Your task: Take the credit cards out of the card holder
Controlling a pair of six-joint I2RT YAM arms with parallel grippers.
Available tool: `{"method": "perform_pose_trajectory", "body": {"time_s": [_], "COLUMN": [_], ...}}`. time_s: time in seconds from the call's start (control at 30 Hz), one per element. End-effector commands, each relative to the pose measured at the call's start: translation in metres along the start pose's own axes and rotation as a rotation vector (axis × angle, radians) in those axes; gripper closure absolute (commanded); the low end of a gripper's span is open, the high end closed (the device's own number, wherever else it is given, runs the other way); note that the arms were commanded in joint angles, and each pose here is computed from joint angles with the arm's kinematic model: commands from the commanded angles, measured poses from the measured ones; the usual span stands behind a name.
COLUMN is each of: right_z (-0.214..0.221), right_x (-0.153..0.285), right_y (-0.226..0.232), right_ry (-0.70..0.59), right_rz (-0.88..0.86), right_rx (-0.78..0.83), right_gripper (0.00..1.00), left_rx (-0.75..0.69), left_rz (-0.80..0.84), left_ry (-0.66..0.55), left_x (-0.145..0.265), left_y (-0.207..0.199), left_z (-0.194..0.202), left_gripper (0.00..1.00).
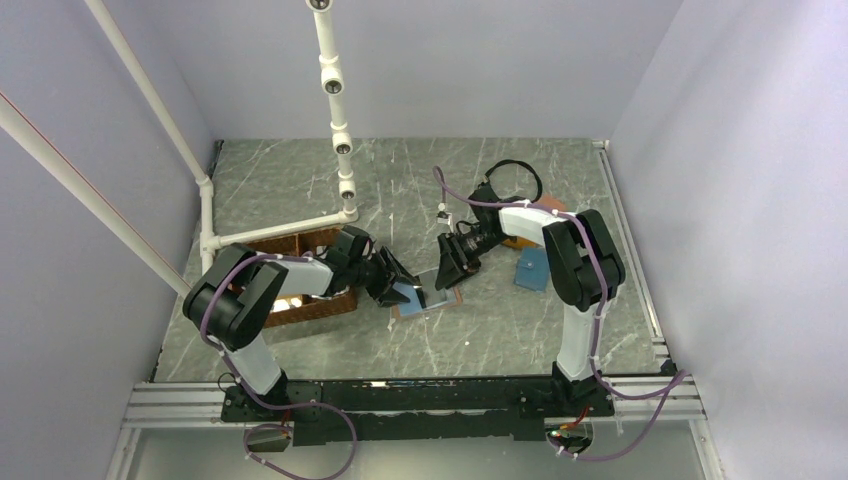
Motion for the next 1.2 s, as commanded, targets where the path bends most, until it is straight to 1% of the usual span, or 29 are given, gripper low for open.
{"method": "perform_pose_trajectory", "body": {"time_s": [0.0, 0.23, 0.33, 0.4, 0.43, 0.5, 0.6, 0.63, 0.7, 0.77, 0.83, 1.03, 1.17], "right_z": [-0.010, -0.012, -0.014, -0.015, -0.016, -0.016, -0.014, -0.012, -0.011, -0.011, -0.012, -0.014, -0.013], "right_x": [-0.007, -0.007, -0.007, -0.007, -0.008, -0.010, -0.014, -0.016, -0.017, -0.016, -0.013, 0.001, 0.003], "right_y": [-0.011, 0.017, 0.022, 0.021, 0.019, 0.010, -0.004, -0.008, -0.012, -0.011, -0.006, 0.016, 0.022], "right_ry": [-0.011, -0.023, -0.025, -0.028, -0.028, -0.025, -0.011, -0.004, 0.002, -0.004, -0.020, -0.059, -0.063], "right_rz": [0.054, -0.137, -0.181, -0.167, -0.152, -0.102, -0.036, -0.018, -0.013, -0.051, -0.109, -0.354, -0.417], "right_rx": [-0.003, -0.004, -0.009, -0.007, -0.012, -0.026, -0.055, -0.066, -0.078, -0.086, -0.116, -0.170, -0.189], "right_gripper": [0.46, 0.51, 0.53, 0.56, 0.59, 0.68, 0.76, 0.80, 0.89, 1.00, 1.00, 1.00, 1.00], "left_rx": [0.007, 0.014, 0.017, 0.019, 0.019, 0.020, 0.020, 0.019, 0.013, 0.010, 0.008, -0.015, -0.020], "left_rz": [-0.005, -0.018, -0.023, -0.026, -0.028, -0.029, -0.024, -0.020, 0.002, 0.028, 0.060, 0.135, 0.174], "left_ry": [0.003, 0.006, 0.007, 0.007, 0.007, 0.005, 0.002, 0.002, 0.000, -0.006, -0.013, -0.024, -0.025], "left_x": [-0.002, -0.001, -0.001, 0.000, 0.000, 0.000, 0.001, 0.001, 0.001, 0.002, 0.002, 0.004, 0.002], "left_y": [0.002, 0.005, 0.007, 0.008, 0.008, 0.008, 0.008, 0.007, 0.003, 0.000, -0.005, -0.017, -0.024], "left_z": [-0.002, -0.001, 0.000, 0.000, 0.000, 0.000, 0.000, 0.000, 0.000, -0.001, -0.002, -0.004, -0.007], "left_gripper": [0.42, 0.42, 0.42, 0.42, 0.42, 0.42, 0.42, 0.42, 0.42, 0.42, 0.42, 0.42, 0.42]}}
Point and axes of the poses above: each gripper's point midway between its finger pads, its own x axis back along the fingers, its own y axis along the line the jaws close on, z = x × y, the point moved 3 cm from there along x, back along the fingers, and after that the axes turned 2 degrees about -x, right-handed, at the moved point
